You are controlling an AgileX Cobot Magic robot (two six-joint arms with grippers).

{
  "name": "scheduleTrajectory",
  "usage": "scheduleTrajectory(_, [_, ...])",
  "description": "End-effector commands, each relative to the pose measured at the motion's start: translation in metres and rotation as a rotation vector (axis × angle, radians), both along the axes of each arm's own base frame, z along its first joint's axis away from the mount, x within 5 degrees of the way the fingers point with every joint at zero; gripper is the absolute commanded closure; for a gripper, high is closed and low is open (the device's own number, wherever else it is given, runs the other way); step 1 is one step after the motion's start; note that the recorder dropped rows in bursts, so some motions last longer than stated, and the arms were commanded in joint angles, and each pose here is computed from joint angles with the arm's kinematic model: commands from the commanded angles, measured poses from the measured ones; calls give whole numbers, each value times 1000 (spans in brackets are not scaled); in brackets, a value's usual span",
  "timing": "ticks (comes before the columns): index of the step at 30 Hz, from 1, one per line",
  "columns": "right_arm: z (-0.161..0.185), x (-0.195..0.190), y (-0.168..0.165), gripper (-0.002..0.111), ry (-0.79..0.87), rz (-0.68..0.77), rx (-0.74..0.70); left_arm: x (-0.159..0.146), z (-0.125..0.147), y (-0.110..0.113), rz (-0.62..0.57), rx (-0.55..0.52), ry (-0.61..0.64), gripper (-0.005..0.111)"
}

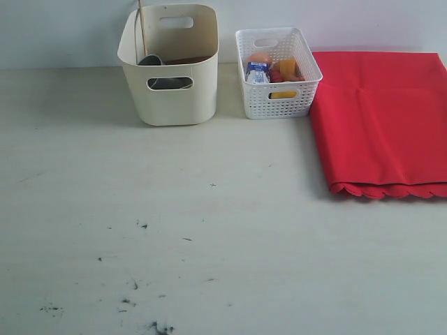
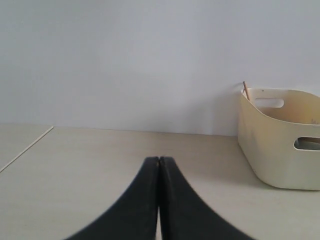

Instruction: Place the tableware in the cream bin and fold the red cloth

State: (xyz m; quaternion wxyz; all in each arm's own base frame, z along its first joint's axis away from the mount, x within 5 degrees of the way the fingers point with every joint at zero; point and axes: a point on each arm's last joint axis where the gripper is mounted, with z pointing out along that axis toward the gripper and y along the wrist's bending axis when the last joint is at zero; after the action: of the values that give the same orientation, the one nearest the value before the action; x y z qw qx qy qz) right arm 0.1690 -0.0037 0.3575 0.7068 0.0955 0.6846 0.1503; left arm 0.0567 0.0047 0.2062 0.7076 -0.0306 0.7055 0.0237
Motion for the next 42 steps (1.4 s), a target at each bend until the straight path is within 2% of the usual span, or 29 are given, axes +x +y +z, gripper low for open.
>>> scheduleTrajectory(1, [0, -1, 1, 108, -4, 7, -3, 0, -1, -1, -14, 19, 4, 104])
scheduleTrajectory(4, [0, -1, 1, 108, -4, 7, -3, 0, -1, -1, -11, 27, 5, 104])
scheduleTrajectory(7, [0, -1, 1, 108, -4, 7, -2, 0, -1, -1, -7, -27, 1, 104])
scheduleTrajectory(28, [0, -1, 1, 108, -4, 6, -1, 0, -1, -1, -7, -20, 2, 104])
scheduleTrajectory(32, [-5, -1, 2, 108, 18, 19, 83, 0, -1, -1, -7, -20, 2, 104])
scheduleTrajectory(34, [-17, -5, 8, 108, 51, 84, 49, 0, -1, -1, -7, -20, 2, 104])
scheduleTrajectory(38, [-51, -16, 28, 108, 161, 305, -94, 0, -1, -1, -7, -20, 2, 104])
scheduleTrajectory(42, [-76, -28, 42, 108, 227, 485, -88, 0, -1, -1, -7, -20, 2, 104])
